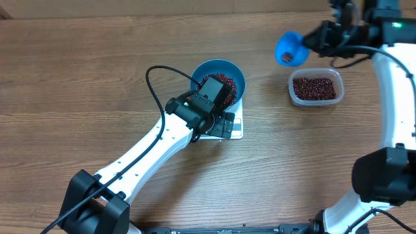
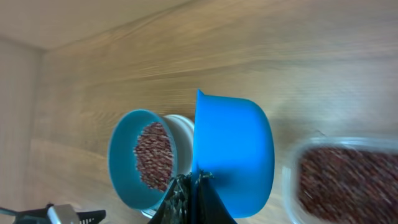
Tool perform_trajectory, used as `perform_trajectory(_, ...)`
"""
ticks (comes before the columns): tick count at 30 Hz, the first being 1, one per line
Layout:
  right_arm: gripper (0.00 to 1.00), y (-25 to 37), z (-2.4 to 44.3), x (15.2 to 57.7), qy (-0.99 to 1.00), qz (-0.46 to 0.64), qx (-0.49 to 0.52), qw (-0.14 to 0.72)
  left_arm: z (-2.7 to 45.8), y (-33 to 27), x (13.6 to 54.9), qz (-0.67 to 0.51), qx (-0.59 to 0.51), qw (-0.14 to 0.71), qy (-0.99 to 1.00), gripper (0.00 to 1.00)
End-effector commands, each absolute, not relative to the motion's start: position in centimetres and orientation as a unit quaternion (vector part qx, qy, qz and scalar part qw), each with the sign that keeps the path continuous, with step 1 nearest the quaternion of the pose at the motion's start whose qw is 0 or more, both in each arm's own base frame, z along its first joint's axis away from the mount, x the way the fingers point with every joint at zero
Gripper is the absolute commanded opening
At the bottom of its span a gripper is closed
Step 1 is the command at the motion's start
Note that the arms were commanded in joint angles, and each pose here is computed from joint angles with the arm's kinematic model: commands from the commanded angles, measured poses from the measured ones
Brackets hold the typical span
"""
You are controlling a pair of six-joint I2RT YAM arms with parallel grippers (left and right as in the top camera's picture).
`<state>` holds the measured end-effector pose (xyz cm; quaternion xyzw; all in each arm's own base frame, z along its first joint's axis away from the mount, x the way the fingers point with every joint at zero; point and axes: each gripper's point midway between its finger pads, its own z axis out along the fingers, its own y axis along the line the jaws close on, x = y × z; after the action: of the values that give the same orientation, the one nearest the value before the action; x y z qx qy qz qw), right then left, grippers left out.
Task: Scoop item into bowl and weigh 150g on scale
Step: 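Carry the blue scoop right and lower it into the bean tub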
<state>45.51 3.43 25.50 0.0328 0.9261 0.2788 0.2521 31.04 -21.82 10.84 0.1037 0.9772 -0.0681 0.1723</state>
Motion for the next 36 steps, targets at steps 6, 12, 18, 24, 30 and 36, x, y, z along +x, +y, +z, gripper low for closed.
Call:
perform_trajectory(6,0.04,-5.1,23.8,43.8,0.934,0.235,0.143,0.229,10.6,-22.0,31.0,-0.067,0.110,0.170,0.977,0.99)
perform_trajectory(12,0.04,-6.9,21.2,43.3,0.935,0.238,0.176,0.196,10.6,-22.0,31.0,-0.067,0.110,0.170,0.977,1.00)
perform_trajectory(18,0.04,-5.5,17.6,42.8,0.931,0.283,0.181,0.143,10.6,-22.0,31.0,-0.067,0.110,0.170,0.977,0.99)
perform_trajectory(24,0.04,-5.1,14.3,42.0,0.930,0.294,0.194,0.103,10.6,-22.0,31.0,-0.067,0.110,0.170,0.977,1.00)
perform_trajectory(30,0.39,-5.3,13.7,42.4,0.931,0.291,0.193,0.108,10.6,-22.0,31.0,-0.067,0.110,0.170,0.977,1.00)
perform_trajectory(36,0.88,-7.3,12.7,42.6,0.946,0.229,0.197,0.117,10.6,-22.0,31.0,-0.067,0.110,0.170,0.977,1.00)
